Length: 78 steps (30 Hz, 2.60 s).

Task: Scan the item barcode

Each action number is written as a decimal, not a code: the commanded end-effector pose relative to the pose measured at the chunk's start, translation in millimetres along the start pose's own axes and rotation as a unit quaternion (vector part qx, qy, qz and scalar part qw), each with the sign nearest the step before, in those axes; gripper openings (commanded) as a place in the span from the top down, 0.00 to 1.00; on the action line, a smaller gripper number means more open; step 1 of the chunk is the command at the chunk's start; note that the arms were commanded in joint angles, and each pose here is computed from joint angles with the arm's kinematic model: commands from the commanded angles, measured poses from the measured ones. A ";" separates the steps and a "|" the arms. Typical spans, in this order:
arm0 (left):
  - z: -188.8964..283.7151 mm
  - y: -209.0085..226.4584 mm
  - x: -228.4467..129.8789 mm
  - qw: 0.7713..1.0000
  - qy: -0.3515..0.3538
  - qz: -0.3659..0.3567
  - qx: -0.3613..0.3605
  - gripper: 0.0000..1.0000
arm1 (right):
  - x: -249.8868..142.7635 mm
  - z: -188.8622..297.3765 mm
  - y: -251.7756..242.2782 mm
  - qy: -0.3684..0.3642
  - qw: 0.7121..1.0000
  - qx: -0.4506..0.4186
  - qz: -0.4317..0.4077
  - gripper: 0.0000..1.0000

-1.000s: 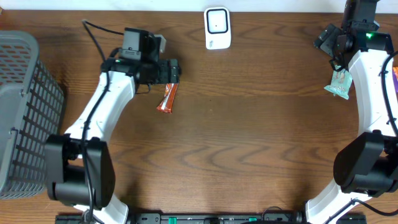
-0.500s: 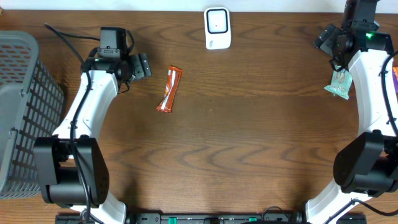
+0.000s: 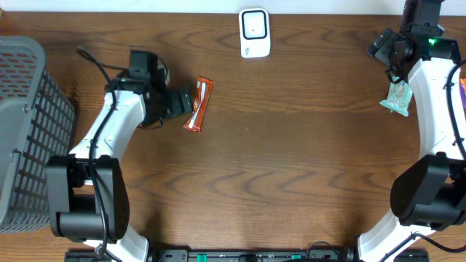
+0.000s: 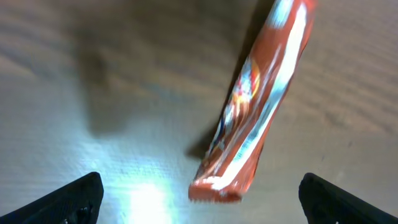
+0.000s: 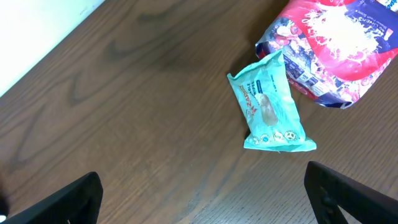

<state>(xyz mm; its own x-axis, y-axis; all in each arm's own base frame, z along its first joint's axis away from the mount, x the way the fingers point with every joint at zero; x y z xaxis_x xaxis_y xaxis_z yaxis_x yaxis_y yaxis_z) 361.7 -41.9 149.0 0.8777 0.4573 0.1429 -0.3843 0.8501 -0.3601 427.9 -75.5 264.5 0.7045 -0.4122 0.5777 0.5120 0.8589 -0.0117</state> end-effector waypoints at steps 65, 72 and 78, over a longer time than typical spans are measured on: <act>-16.4 -44.4 7.2 0.948 -0.195 -0.213 0.132 0.85 | -0.4 -2.3 -0.7 0.000 1.000 -0.008 -0.001 0.01; -13.3 -61.0 19.8 0.967 -0.181 -0.177 -0.038 0.07 | -0.3 -2.3 -0.6 0.000 1.000 -0.008 -0.001 0.01; -17.8 -49.5 28.6 0.975 -0.162 -0.137 -0.066 0.02 | -0.3 -2.3 -0.7 0.000 1.000 -0.008 -0.001 0.01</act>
<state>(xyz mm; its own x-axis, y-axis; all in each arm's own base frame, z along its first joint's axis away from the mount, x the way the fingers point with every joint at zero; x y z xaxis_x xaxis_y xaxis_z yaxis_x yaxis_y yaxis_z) 407.3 -75.9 163.8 0.7764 0.2466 0.5800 -0.0760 0.9502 -0.3023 427.9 -75.5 264.5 0.7045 -0.4122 0.5777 0.5120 0.8589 -0.0117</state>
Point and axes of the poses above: each gripper's point midway between its finger pads, its own z axis back along the fingers, its own y axis along the line the jaws close on, x = y × z, the point moved 9 cm from there along z, back along the fingers, and after that the axes turned 13 degrees about z, right-handed, at the moved point
